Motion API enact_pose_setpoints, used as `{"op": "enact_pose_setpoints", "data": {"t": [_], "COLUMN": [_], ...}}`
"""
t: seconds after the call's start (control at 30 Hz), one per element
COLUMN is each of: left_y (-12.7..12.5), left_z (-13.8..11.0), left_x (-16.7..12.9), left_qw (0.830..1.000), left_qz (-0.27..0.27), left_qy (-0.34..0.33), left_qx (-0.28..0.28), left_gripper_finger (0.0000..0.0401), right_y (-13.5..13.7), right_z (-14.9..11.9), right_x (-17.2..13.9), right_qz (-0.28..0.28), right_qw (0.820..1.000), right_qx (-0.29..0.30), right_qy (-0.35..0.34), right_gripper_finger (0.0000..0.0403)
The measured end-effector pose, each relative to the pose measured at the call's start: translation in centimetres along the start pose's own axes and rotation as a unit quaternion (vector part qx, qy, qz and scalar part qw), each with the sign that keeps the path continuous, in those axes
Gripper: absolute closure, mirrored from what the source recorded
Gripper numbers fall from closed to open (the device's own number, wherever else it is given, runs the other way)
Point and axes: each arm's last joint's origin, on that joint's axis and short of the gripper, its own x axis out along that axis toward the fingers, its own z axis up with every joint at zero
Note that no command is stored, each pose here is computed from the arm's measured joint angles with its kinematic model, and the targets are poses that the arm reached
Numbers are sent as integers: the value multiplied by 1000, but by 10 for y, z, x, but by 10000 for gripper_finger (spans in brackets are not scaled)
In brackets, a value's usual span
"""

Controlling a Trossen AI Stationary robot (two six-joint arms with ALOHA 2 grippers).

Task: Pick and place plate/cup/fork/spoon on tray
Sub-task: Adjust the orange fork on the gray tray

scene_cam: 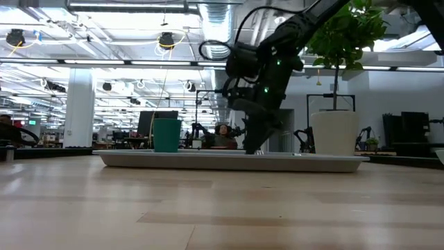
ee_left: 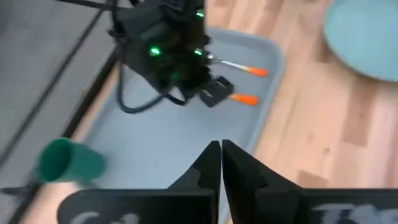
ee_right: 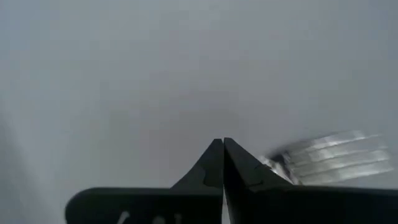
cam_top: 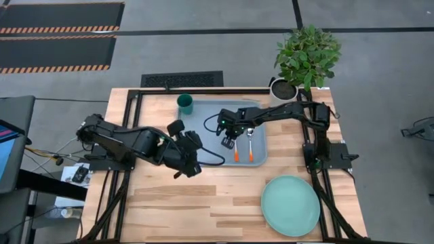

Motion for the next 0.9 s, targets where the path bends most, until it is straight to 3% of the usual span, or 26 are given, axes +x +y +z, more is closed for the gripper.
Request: {"op": "enact_pose_setpoints", "data": {"t": [0.2,0.47,0.73,0.9], "left_y": [15,33,38,37], "left_z": [-28,-69,-88,-98], "left_x": [3,23,55,83], "left_qw": [995,981,984,979], "left_qz": [-51,-71,-40,-83], "left_qy": [-47,-64,-33,-39], "left_qx": [-75,-168,-168,-184], "left_gripper_finger": [400,400,400,401], "right_y": [-6,-7,-8,-8], "right_z": [-3,-9,-13,-14], "right_x": [6,4,4,-3], "right_qz": [-7,-16,-22,-32], "right_qw": [1000,998,997,997], "right_qx": [3,4,5,3], "right_qy": [23,53,75,76], "right_gripper_finger": [398,391,393,390]}}
